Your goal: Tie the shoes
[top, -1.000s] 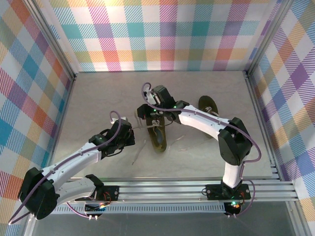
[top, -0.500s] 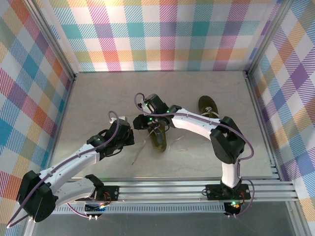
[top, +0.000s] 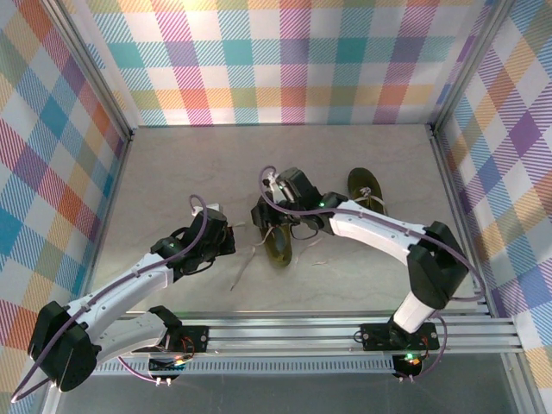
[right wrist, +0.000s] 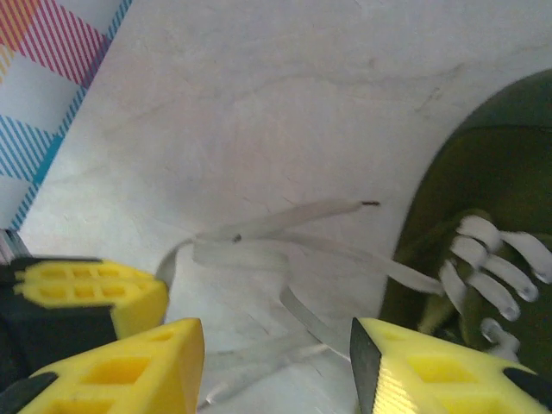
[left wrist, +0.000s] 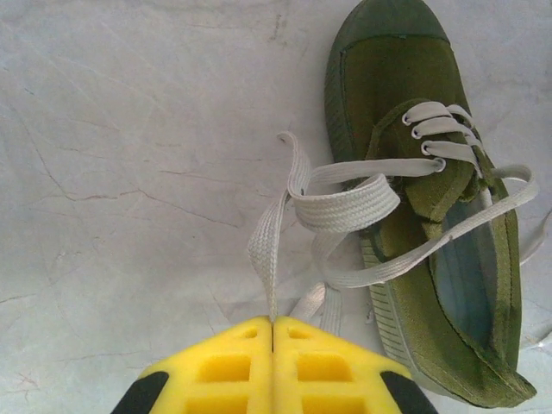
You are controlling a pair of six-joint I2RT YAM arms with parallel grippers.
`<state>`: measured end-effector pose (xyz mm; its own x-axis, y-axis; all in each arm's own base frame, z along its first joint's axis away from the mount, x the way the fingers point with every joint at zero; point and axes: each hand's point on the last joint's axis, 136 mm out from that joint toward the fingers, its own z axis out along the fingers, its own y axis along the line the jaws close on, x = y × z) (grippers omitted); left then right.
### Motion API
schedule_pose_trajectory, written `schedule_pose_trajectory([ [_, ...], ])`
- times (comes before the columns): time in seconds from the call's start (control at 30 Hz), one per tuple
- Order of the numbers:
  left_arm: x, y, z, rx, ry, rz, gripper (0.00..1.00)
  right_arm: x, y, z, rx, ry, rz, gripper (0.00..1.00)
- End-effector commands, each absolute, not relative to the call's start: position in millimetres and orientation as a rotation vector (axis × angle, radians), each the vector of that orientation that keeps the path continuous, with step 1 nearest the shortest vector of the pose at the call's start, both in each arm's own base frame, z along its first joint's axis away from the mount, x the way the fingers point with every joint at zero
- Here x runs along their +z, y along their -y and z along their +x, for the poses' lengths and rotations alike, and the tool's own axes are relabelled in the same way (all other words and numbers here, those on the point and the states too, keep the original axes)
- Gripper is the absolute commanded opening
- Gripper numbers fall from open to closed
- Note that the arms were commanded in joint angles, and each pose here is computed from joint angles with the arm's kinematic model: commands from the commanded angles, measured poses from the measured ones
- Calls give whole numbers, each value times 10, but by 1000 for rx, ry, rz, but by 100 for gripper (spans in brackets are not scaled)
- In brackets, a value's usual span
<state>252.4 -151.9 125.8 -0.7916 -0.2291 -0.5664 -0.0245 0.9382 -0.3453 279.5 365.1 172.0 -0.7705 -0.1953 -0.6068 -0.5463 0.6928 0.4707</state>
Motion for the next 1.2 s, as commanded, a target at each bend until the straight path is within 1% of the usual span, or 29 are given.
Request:
schedule_pose_trajectory([
  [0.0,1446,1538,2556,-488,-2444,-230,0,1909,-3604,2621,968,-2232,-693,49],
  [0.13,1482,1494,2590,-498,-2477,-321,0,1836,-3558,2334,1051,-2229,-680,49],
  [0.2,1507,1491,2608,-509,-2485,-355,0,1746,-3580,2213,1044,-2260,-652,49],
  [0.3,1559,1498,2635,-525,-2487,-379,0,1630,-3675,2047,1027,-2281,-613,46],
  [0.43,1575,1452,2651,-504,-2509,-407,0,1460,-3845,1940,1036,-2316,-599,45],
  [0.6,1606,1391,2648,-497,-2502,-426,0,1164,-3855,2061,940,-2393,-459,44],
  [0.77,1647,1358,2664,-515,-2490,-449,0,964,-4081,2052,1000,-2449,-469,47],
  [0.97,1709,1354,2690,-532,-2484,-446,0,843,-4262,2087,1036,-2445,-485,51],
  [1.07,1718,1358,2700,-539,-2482,-446,0,778,-4340,2136,1030,-2435,-484,51],
  [1.17,1736,1358,2698,-547,-2477,-443,0,680,-4337,2249,961,-2436,-444,50],
])
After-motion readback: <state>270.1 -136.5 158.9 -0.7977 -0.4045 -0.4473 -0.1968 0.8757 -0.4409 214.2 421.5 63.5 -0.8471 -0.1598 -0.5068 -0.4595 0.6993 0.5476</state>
